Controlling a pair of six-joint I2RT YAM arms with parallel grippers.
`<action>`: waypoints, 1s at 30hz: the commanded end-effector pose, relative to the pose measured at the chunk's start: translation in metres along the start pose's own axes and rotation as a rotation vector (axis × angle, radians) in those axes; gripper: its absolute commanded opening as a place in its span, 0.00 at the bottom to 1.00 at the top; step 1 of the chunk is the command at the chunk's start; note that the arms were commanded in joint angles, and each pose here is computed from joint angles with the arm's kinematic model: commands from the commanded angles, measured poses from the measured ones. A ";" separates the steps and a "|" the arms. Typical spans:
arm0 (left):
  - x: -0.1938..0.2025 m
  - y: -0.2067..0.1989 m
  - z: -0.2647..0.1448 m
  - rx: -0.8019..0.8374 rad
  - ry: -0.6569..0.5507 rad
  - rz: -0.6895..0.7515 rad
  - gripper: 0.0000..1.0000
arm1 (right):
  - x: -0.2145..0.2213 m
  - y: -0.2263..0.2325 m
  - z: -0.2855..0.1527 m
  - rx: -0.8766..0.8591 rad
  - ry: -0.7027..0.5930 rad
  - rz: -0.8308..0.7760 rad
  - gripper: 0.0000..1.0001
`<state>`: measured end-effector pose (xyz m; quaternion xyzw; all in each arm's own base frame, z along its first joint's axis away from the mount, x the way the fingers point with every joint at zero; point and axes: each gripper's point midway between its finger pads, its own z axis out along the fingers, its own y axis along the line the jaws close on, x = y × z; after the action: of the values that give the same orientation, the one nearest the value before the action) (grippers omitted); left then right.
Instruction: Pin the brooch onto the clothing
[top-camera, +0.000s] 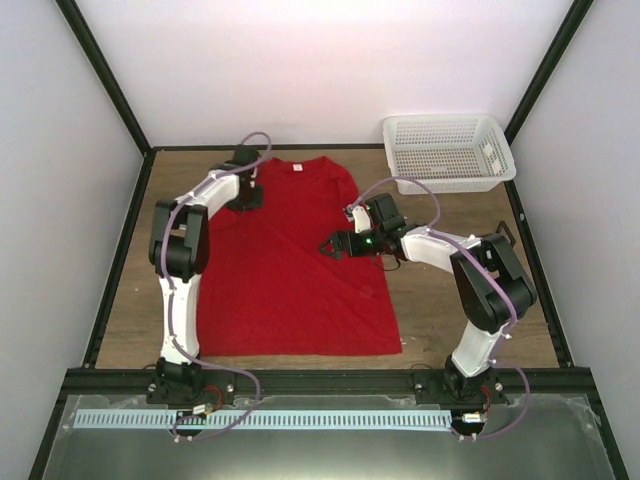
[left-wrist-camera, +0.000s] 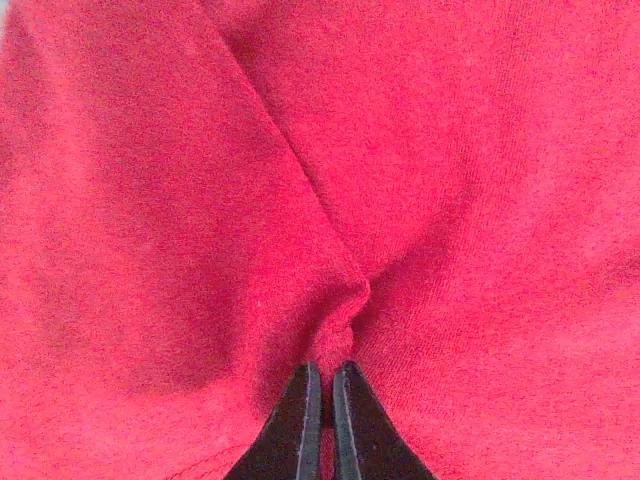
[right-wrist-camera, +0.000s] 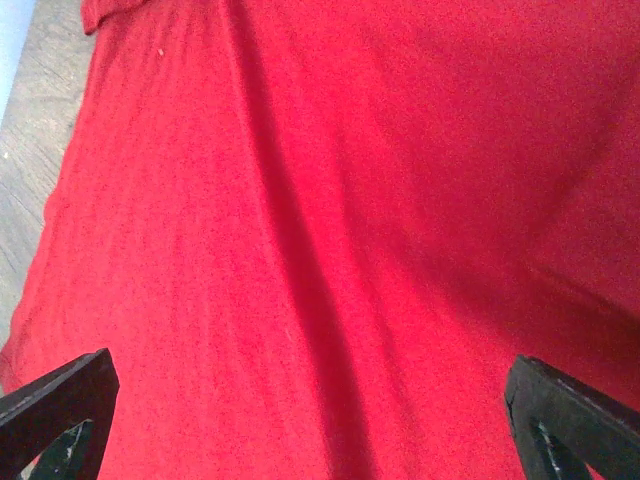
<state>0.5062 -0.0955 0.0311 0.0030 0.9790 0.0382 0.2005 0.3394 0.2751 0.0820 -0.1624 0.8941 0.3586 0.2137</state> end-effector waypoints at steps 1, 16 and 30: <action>-0.049 0.036 -0.035 0.072 -0.103 -0.103 0.00 | 0.000 0.000 0.008 -0.001 0.011 -0.010 1.00; -0.081 0.092 -0.047 0.022 -0.152 -0.151 0.00 | 0.024 -0.019 0.023 0.047 0.072 0.065 1.00; -0.110 0.262 -0.116 -0.357 -0.317 -0.402 0.64 | 0.002 -0.008 0.005 0.067 0.018 0.028 1.00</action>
<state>0.5601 0.1936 0.1904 -0.2474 0.8847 0.1851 0.3490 0.3359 0.2718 0.0510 -0.1401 0.9126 0.3374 0.1834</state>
